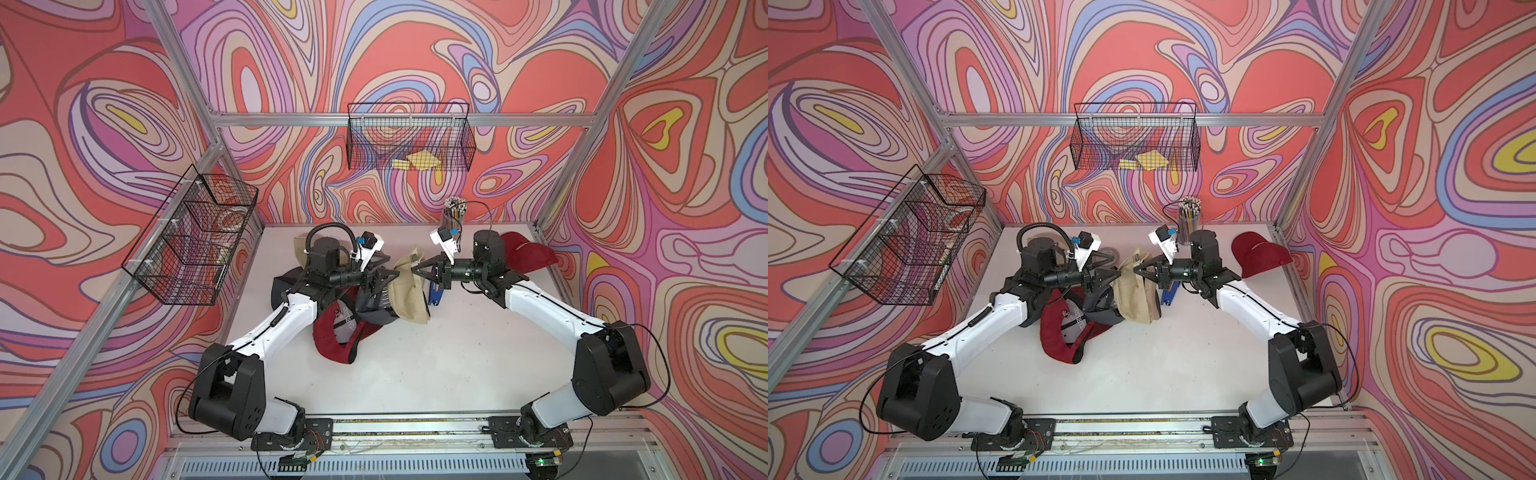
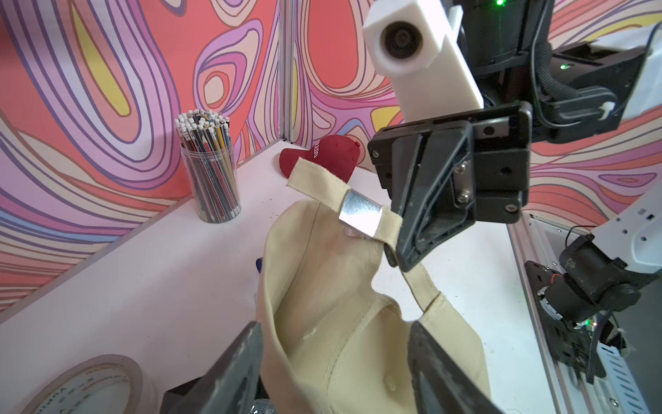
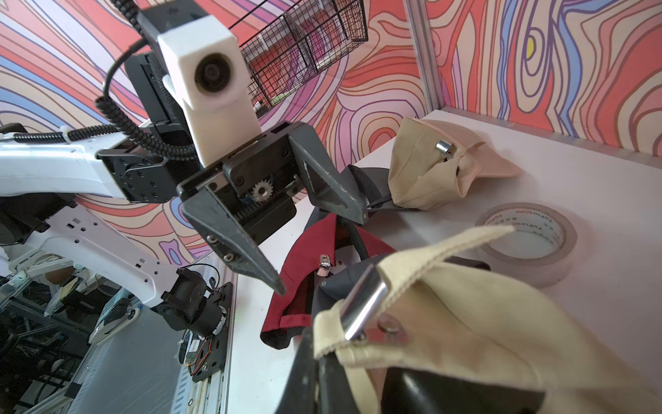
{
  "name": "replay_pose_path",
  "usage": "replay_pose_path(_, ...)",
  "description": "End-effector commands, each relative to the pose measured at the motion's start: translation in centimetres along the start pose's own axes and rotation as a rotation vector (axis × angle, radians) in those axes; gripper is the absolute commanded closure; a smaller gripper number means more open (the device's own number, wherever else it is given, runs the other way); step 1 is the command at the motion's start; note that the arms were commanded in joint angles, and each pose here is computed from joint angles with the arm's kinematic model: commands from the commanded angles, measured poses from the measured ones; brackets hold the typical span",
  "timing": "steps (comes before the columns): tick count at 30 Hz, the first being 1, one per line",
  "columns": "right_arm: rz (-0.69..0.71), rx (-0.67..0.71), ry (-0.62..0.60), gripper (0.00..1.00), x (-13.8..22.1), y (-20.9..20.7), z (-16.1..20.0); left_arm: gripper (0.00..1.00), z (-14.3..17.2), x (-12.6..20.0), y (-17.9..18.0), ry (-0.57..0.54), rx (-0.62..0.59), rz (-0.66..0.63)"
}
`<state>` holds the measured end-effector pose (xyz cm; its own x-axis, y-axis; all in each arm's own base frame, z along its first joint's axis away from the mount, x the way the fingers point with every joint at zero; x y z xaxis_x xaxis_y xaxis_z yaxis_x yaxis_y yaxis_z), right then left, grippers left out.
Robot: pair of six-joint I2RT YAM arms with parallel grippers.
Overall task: Open the adjustable buckle of the baseball cap
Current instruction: Pull the adjustable strap on the baseball cap.
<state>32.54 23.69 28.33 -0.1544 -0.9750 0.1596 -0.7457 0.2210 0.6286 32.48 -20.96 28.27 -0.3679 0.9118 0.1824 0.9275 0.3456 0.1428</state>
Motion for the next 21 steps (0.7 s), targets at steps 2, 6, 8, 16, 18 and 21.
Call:
replay_pose_path(2, -0.075, 0.02, 0.02, 1.0, -0.1, 0.6, -0.2, 0.34, -1.4, -0.3, -1.2, -0.038, -0.162, 0.035)
replay_pose_path(6, -0.107, 0.023, 0.034, 1.0, -0.2, 1.1, 0.2, 0.35, -1.1, -1.1, -1.9, -0.025, -0.174, 0.07)
replay_pose_path(8, -0.118, 0.027, 0.038, 1.0, -0.2, 1.2, 0.2, 0.37, -1.1, -1.2, -1.9, -0.021, -0.174, 0.073)
replay_pose_path(16, -0.16, 0.03, 0.06, 1.0, -0.4, 1.7, 0.6, 0.46, -0.3, -1.7, -1.7, 0.012, -0.165, 0.077)
replay_pose_path(18, -0.171, 0.031, 0.067, 1.0, -0.5, 1.9, 0.8, 0.47, -0.1, -1.7, -1.6, 0.023, -0.168, 0.066)
replay_pose_path(21, -0.184, 0.028, 0.075, 1.0, -0.6, 1.9, 1.0, 0.47, -0.1, -1.6, -1.7, 0.026, -0.184, 0.059)
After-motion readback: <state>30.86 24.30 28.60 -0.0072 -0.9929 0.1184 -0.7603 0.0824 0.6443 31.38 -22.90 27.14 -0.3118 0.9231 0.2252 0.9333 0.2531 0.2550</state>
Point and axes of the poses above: each gripper's point midway between its finger pads, its own x axis back along the fingers, its own y axis along the line the jaws close on, z = x × y, the point moved 5 cm from there along x, back along the fingers, and after that the axes turned 14 degrees about -x, right-handed, at the moved point
